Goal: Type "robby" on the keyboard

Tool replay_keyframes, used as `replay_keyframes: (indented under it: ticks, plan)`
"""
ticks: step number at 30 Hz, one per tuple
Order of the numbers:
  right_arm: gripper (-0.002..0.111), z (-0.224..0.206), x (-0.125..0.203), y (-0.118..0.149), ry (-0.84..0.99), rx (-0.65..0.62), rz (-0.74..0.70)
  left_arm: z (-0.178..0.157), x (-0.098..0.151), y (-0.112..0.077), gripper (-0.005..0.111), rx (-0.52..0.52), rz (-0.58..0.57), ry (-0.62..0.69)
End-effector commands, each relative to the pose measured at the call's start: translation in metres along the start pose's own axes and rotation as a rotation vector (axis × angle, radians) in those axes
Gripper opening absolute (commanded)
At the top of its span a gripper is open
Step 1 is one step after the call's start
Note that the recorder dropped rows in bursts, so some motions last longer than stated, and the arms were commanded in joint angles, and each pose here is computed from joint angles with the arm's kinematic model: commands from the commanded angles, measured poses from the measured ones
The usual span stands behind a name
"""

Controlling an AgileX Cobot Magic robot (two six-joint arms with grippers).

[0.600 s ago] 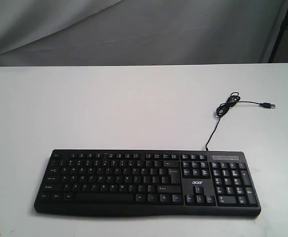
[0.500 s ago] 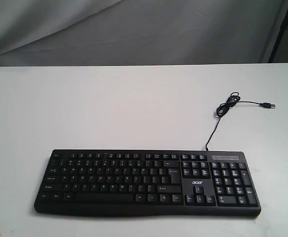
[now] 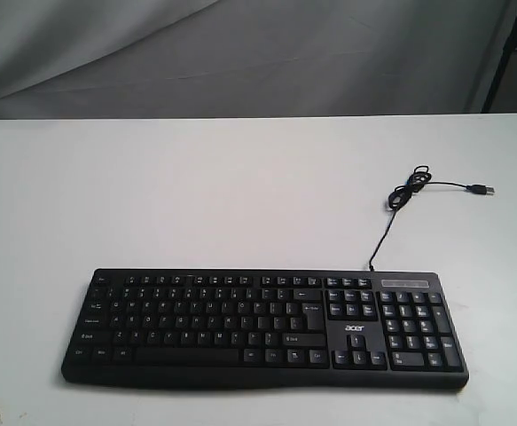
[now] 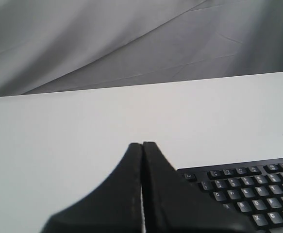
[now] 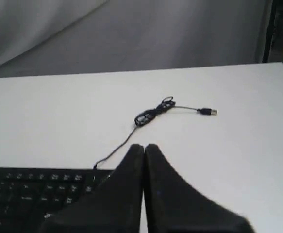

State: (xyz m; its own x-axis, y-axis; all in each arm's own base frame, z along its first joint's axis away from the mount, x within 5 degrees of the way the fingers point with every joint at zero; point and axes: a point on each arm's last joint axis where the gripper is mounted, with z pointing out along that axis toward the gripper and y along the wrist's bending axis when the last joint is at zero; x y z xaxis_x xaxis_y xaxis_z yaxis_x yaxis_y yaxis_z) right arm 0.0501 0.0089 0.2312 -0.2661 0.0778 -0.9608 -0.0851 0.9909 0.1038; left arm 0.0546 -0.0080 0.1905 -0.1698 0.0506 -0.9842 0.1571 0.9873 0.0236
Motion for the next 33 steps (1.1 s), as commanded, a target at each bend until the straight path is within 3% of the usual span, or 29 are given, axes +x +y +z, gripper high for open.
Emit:
replay_keyframes:
  ticks: [1,5,7,11,14,16,19,21,26,33]
  plan:
    - [0.0,0.002,-0.061,0.004,0.007,0.013,-0.011,0.0,0.001,0.0,0.0,0.005,0.003,-0.007]
    - [0.0,0.028,-0.124,0.008,0.084,0.012,-0.009,0.0,0.001,0.0,0.0,0.005,0.003,-0.007]
    - [0.0,0.036,-0.137,0.009,0.098,0.004,0.001,0.0,0.001,0.0,0.0,0.005,0.003,-0.007]
    - [0.0,0.065,-0.135,0.018,0.243,-0.044,0.125,0.0,0.001,0.0,0.0,0.005,0.003,-0.007]
    - [0.0,0.087,-0.124,0.035,0.347,-0.129,0.1,0.0,0.001,0.0,0.0,0.005,0.003,-0.007]
    - [0.0,0.109,-0.11,0.058,0.45,-0.208,0.101,0.0,0.001,0.0,0.0,0.005,0.003,-0.007]
    - [0.0,0.124,-0.094,0.091,0.521,-0.357,-0.017,0.0,0.001,0.0,0.0,0.005,0.003,-0.007]
    - [0.0,0.141,-0.086,0.127,0.606,-0.492,-0.06,0.0,0.001,0.0,0.0,0.005,0.003,-0.007]
    - [0.0,0.179,-0.096,0.199,0.714,-0.674,-0.225,0.0,0.001,0.0,0.0,0.005,0.003,-0.007]
    - [0.0,0.217,-0.079,0.271,0.733,-0.783,-0.422,0.0,0.001,0.0,0.0,0.005,0.003,-0.007]
